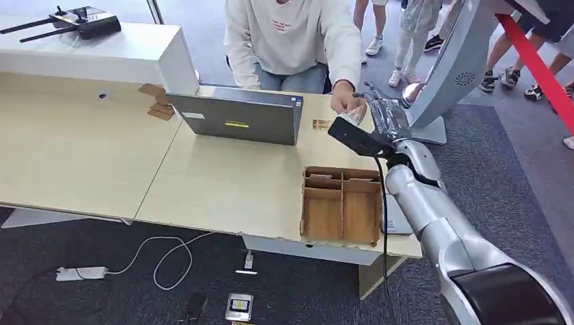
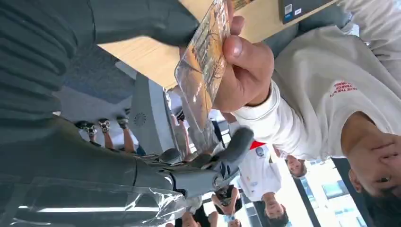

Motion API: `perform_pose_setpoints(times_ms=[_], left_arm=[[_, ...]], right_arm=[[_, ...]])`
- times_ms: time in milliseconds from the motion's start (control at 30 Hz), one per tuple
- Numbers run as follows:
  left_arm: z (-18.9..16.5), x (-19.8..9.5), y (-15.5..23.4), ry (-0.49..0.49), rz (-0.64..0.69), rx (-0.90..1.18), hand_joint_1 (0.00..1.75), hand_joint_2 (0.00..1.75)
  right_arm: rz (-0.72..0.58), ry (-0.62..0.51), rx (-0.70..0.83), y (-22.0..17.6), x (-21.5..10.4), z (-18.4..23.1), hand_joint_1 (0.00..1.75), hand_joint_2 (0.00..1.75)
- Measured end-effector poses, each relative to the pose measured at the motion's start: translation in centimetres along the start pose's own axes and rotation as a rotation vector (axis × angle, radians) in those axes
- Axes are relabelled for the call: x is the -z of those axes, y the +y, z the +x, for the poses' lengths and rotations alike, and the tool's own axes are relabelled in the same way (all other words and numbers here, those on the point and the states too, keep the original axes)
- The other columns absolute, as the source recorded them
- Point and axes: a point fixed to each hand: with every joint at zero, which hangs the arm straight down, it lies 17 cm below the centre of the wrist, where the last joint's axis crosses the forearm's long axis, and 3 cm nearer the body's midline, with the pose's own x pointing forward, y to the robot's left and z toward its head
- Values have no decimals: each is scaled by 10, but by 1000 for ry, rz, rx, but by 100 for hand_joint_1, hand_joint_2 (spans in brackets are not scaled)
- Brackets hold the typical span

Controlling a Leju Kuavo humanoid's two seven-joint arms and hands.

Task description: Pass the card to the sensor for recognition and then transmit it.

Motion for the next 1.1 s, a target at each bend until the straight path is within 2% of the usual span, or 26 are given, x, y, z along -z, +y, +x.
perform_pose_setpoints(times_ms=[333,567,700,867,1100], left_arm=[[0,-1,-3,-11,-4,1,0,0],[-4,0,-1,-11,3,2,0,0],[-10,0,-1,9,6,1,0,0],[-18,0,0,50,12,-8,0,0],[-23,-1,-3,76,7,-21,0,0]], right_arm=[[-80,-3,-16,-33,8,-3,0,175],[-285,29,-15,-98,7,-25,0,175],[-356,71,31,-123,1,-47,0,175],[-350,138,129,-126,-8,-76,0,175],[-243,228,214,-91,-29,-114,0,175]])
